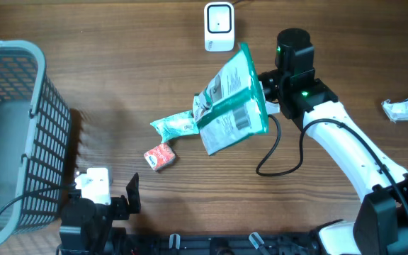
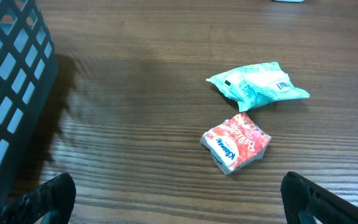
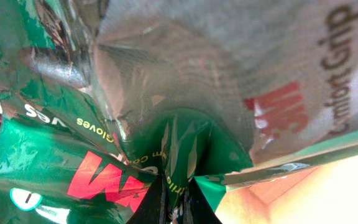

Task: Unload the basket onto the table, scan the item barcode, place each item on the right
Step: 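Lift the glove pack and hold it up to the scanner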

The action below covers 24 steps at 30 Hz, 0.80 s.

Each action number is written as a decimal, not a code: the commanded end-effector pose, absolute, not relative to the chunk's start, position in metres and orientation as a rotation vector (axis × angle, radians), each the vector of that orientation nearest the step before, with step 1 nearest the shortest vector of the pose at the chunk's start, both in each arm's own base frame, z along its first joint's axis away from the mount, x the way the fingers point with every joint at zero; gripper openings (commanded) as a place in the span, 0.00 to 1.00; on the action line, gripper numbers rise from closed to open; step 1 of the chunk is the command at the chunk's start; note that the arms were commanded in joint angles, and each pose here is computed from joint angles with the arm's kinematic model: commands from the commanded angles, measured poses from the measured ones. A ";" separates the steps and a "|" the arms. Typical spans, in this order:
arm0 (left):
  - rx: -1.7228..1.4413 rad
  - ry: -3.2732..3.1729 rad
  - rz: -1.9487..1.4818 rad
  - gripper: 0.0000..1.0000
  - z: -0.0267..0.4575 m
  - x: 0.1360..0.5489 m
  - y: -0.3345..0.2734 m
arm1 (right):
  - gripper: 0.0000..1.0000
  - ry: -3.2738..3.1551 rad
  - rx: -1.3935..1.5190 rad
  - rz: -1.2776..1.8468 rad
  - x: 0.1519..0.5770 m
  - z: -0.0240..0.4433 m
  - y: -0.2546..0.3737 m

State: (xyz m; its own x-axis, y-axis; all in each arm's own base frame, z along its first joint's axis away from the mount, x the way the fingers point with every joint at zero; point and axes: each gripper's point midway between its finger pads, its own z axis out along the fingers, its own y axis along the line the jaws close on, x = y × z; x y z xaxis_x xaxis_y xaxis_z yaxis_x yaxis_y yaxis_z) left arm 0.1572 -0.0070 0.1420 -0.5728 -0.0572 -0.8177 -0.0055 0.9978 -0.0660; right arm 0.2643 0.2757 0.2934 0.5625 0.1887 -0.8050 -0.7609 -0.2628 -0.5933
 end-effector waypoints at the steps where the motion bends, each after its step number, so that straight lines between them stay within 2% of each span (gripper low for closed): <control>1: -0.052 2.177 -0.072 1.00 0.142 0.158 -0.007 | 0.04 0.778 -1.532 1.299 0.262 0.301 0.271; 3: -0.052 2.177 -0.072 1.00 0.142 0.158 -0.007 | 0.04 1.263 -1.320 1.453 0.290 0.295 0.280; 6: -0.052 2.178 -0.072 1.00 0.142 0.158 -0.007 | 0.04 1.985 -0.564 1.444 0.362 0.256 0.274; 9: -0.052 2.178 -0.072 1.00 0.142 0.158 -0.007 | 0.04 2.298 0.018 1.329 0.388 0.212 0.250; 10: -0.052 2.178 -0.072 1.00 0.142 0.158 -0.007 | 0.04 2.321 0.080 1.274 0.392 0.204 0.245; 12: -0.052 2.177 -0.072 1.00 0.142 0.158 -0.007 | 0.04 2.381 0.411 1.030 0.408 0.173 0.218; 16: -0.052 2.178 -0.072 1.00 0.142 0.158 -0.007 | 0.05 2.394 0.543 1.016 0.422 0.143 0.224; 24: -0.052 2.178 -0.072 1.00 0.142 0.158 -0.007 | 0.05 2.467 0.430 1.048 0.493 0.102 0.302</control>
